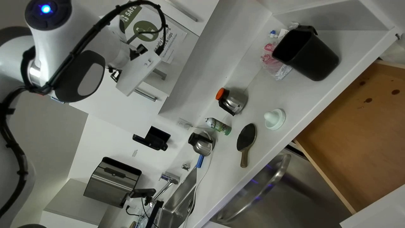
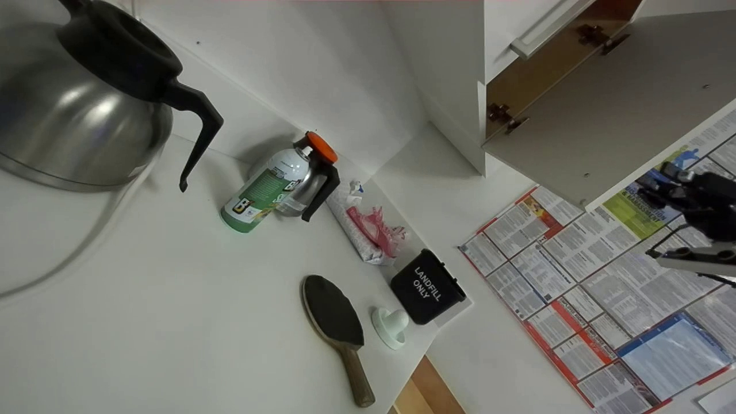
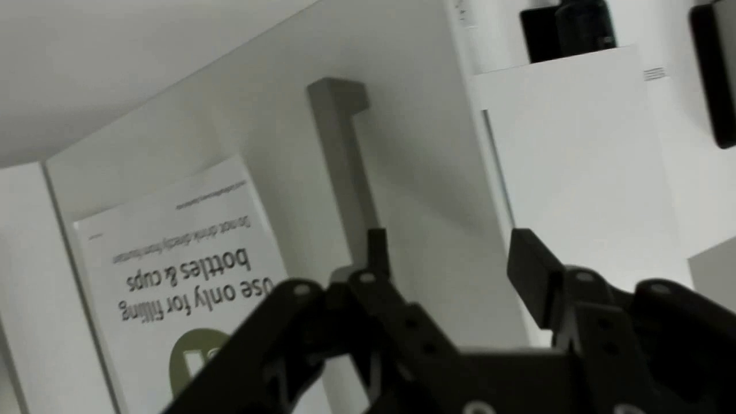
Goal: Open the top kitchen cabinet door to the right
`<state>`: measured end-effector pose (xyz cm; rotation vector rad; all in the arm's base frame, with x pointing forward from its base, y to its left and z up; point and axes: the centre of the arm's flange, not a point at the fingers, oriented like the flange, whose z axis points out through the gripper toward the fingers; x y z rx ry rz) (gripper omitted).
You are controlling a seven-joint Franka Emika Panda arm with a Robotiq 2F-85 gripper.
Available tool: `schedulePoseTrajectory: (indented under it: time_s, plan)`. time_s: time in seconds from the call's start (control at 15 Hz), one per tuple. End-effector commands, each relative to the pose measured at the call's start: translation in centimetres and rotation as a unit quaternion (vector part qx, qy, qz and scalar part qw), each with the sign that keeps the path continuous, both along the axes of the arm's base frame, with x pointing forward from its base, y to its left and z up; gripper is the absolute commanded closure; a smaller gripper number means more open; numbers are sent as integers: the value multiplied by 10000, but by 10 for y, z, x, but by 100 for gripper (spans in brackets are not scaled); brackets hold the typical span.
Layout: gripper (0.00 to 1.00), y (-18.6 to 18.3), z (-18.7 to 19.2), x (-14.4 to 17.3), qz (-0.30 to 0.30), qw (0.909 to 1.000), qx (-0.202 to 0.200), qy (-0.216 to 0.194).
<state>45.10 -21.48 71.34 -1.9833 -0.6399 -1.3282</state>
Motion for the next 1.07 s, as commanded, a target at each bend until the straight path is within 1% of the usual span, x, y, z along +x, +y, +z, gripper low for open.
schedulePoseTrajectory:
  time_s: [0.0, 0.07, 0.13, 0.2, 0.33, 0.4, 0.53, 0.6, 0.73, 0.8, 0.87, 1.0]
  plan:
    - [11, -13, 7, -23, 575, 9949, 423, 718]
    - [5, -15, 6, -29, 510, 9939, 410, 891]
    - [0, -18, 6, -33, 408, 9933, 387, 1008]
    - [0, -20, 6, -36, 148, 9938, 259, 1069]
    - [0, -25, 7, -37, -418, 9947, -20, 943]
    - [0, -28, 8, -37, -709, 9941, -129, 806]
    - [0, -31, 12, -33, -1265, 9899, -309, 559]
    - [0, -33, 15, -32, -1566, 9857, -409, 464]
    - [0, -35, 20, -29, -2127, 9746, -645, 288]
    - [0, 10, 42, -65, -2415, 9674, -740, 204]
    - [0, 14, 45, -69, -2700, 9586, -891, 171]
    - [0, 35, 59, -88, -3302, 9367, -1161, 63]
